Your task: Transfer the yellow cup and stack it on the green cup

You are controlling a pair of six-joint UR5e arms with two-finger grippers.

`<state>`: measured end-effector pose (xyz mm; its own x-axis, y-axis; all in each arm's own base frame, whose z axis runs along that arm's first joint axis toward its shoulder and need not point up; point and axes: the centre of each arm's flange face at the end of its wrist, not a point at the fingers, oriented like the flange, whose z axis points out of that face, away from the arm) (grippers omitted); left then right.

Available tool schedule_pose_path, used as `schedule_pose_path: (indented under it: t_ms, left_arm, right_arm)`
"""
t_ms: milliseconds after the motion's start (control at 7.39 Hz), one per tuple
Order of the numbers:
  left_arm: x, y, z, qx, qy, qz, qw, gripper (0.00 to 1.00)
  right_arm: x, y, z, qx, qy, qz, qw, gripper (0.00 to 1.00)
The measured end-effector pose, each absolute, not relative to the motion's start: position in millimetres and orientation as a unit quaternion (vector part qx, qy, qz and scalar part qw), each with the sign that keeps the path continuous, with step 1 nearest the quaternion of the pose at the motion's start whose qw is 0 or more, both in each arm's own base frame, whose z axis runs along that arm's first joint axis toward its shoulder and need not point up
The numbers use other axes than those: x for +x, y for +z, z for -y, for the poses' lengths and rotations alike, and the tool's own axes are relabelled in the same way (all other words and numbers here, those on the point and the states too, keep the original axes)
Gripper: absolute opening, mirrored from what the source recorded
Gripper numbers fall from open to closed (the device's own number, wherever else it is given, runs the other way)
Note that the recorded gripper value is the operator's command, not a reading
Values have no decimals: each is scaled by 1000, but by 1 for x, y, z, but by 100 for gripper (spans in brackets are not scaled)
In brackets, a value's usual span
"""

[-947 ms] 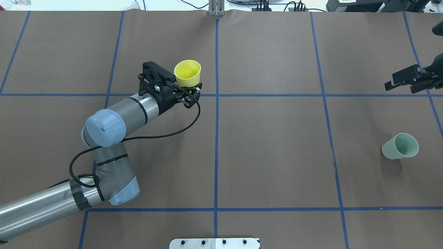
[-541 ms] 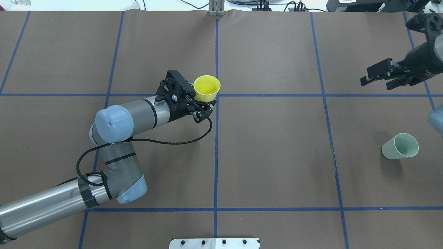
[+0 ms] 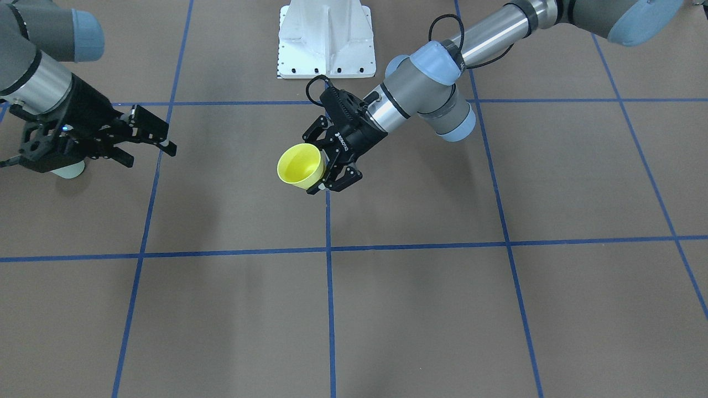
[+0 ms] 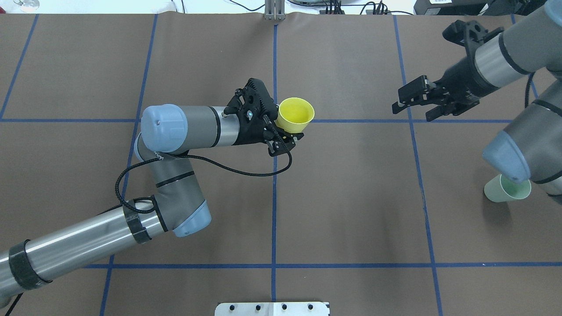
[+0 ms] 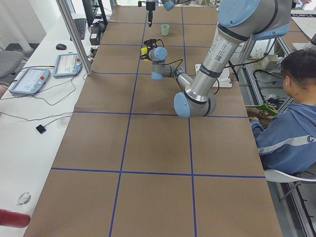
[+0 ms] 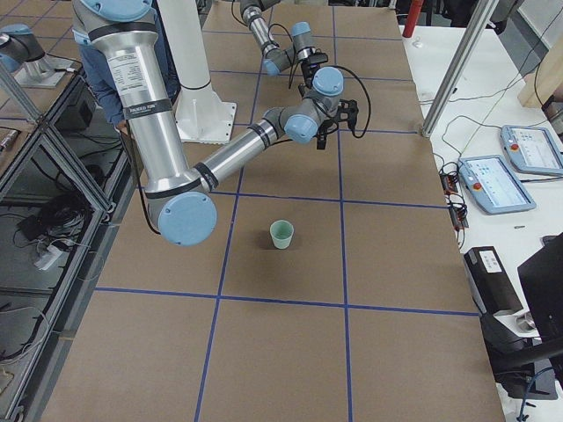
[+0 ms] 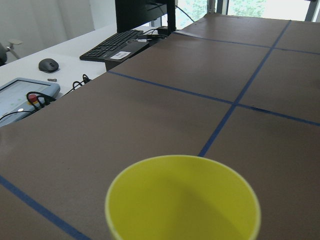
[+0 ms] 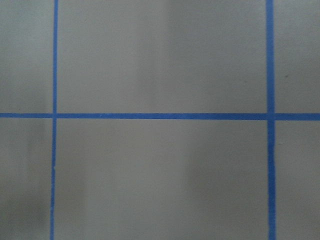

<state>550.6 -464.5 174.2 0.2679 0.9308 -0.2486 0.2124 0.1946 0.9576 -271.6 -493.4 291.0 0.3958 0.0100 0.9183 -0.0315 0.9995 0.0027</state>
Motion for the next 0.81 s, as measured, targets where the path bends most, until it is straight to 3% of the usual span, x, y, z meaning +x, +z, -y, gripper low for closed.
schedule_pose_path:
  t_ms: [812]
  left_arm:
    - [539, 242, 438, 562, 361, -539, 512, 0]
  right_arm:
    - [-370, 202, 454, -34, 38, 576, 816, 100]
